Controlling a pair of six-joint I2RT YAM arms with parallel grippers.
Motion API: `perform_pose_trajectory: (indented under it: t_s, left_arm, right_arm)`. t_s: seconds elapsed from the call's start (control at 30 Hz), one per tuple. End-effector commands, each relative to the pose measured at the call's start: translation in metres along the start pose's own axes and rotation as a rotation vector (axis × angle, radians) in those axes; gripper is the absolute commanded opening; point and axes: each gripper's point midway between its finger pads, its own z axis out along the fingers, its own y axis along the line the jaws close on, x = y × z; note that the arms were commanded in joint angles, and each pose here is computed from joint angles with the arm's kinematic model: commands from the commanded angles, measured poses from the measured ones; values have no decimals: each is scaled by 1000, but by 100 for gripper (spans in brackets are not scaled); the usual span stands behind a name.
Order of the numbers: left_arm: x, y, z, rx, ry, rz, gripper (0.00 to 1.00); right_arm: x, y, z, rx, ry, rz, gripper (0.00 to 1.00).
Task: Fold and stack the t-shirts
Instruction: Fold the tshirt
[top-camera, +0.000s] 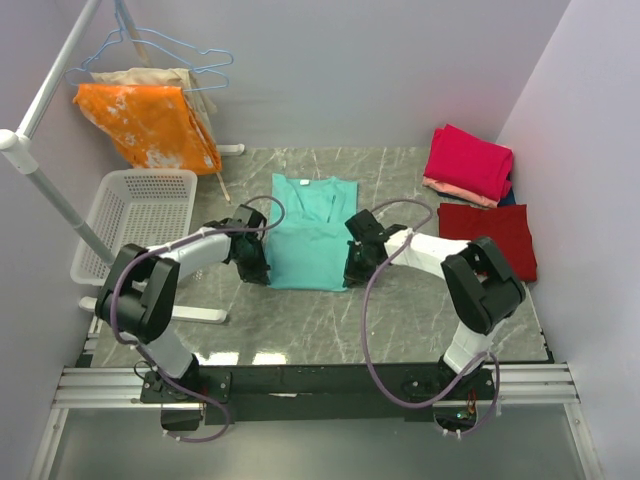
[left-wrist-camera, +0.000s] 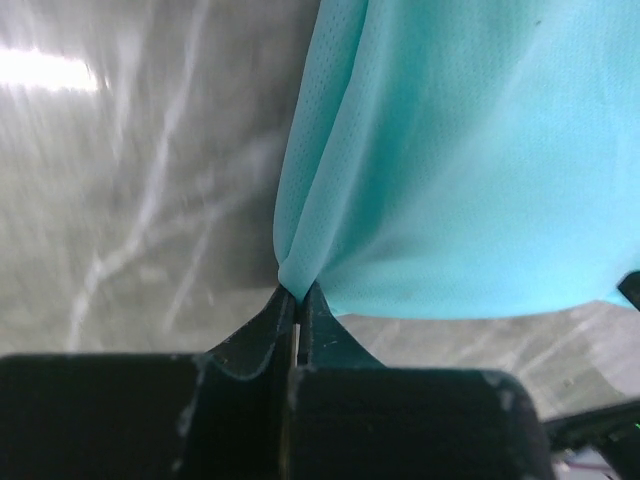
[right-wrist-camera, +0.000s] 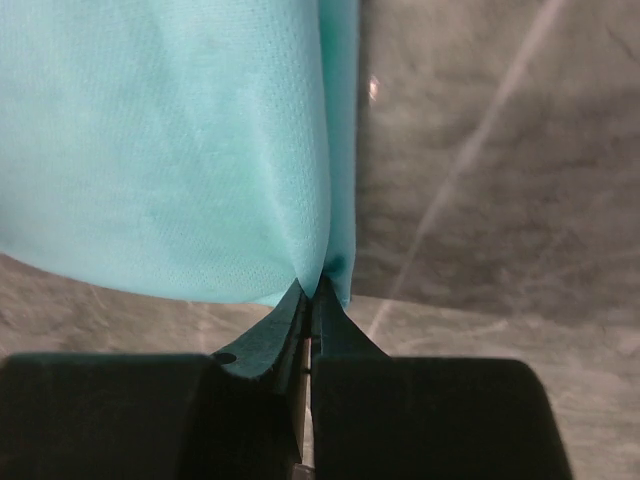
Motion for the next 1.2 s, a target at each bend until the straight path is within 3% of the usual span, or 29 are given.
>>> perform_pose_trajectory:
  t_s: [0.0, 0.47, 0.67, 1.17]
  left_arm:
    - [21, -7, -16, 23, 23, -53, 1]
    - [95, -25, -35, 4, 28, -67, 1]
    - [121, -10, -40, -102, -11, -125, 1]
    - [142, -11, -68, -163, -154, -166, 1]
  right_arm:
    - [25, -30, -9, 83, 28, 17, 0]
    - [75, -60, -35, 49, 58, 19, 0]
    - [87, -64, -52, 16, 42, 4, 0]
    - [97, -60, -92, -79, -24, 14, 0]
